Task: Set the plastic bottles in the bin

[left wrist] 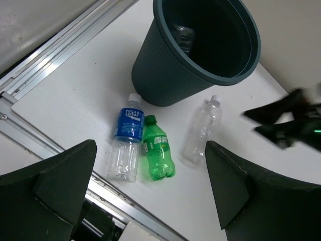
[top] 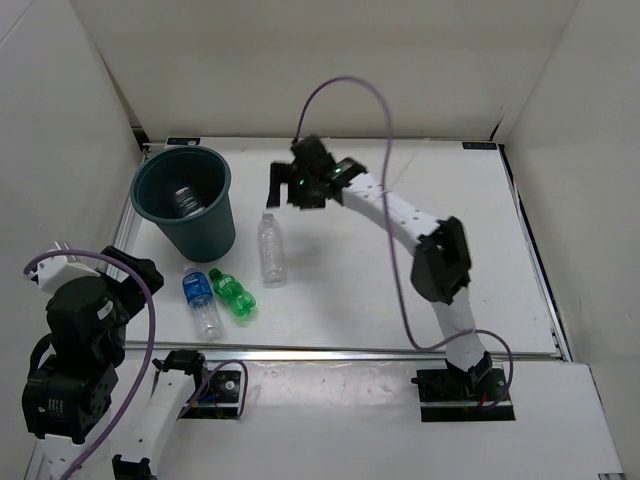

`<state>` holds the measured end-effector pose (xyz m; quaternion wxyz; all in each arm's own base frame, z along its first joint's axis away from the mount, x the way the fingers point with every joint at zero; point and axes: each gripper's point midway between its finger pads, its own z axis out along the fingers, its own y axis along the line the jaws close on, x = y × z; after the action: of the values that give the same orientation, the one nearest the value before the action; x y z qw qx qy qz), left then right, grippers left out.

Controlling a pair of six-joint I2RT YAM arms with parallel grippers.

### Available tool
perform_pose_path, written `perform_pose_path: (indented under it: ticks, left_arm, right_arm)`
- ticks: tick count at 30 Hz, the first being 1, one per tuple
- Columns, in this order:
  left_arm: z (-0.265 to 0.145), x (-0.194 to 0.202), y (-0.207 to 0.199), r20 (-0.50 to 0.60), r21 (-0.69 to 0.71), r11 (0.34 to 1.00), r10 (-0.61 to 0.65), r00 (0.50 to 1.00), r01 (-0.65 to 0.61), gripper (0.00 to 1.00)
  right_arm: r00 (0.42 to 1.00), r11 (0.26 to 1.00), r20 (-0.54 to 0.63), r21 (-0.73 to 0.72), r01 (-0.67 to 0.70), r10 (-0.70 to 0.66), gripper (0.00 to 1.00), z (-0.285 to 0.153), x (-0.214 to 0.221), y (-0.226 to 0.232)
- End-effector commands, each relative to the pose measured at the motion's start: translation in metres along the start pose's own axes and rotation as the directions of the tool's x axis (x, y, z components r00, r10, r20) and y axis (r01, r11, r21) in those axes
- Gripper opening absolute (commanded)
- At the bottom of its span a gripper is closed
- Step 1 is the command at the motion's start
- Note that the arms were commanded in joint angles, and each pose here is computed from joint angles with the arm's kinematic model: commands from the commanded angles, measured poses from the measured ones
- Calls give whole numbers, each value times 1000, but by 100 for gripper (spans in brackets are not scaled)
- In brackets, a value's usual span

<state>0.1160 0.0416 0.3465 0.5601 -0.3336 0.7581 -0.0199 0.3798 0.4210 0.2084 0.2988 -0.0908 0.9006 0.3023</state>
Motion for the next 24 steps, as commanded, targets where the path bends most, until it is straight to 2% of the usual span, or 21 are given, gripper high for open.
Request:
perform_pose_path:
  ticks: [1, 2, 5, 14, 17, 18, 21, 24]
  left_arm:
    - [-2, 14, 6, -63, -21, 1000, 12, 998, -14, 100]
    - [-3, 15, 6, -69, -14, 1000, 21, 997, -22, 100]
    - [-8, 13, 3, -71, 12, 1000, 26, 997, -25, 100]
    - [-17, 11, -11, -91, 95, 995, 44, 995, -35, 100]
    - [-20, 9, -13, -88, 108, 994, 40, 995, -31, 100]
    - [-20, 10, -14, -93, 115, 993, 41, 995, -30, 100]
    - [-20, 10, -14, -92, 116, 992, 50, 994, -39, 100]
    - [-24, 7, -13, -78, 126, 991, 42, 996, -32, 100]
  right_arm:
    - [969, 996, -235, 42, 84, -72, 100, 35, 78, -9]
    - [958, 994, -276, 51, 97, -80, 100, 48, 96, -9]
    - [946, 994, -316, 62, 91, -67, 100, 65, 115, -15]
    - [923, 995, -381, 57, 80, -52, 100, 108, 147, -25]
    - [916, 996, -401, 54, 64, -37, 84, 111, 154, -26]
    - [916, 997, -400, 58, 54, -27, 71, 111, 154, -26]
    - [905, 997, -424, 66, 52, -19, 49, 112, 165, -32]
    - [910, 996, -415, 74, 56, -20, 41, 105, 161, -32]
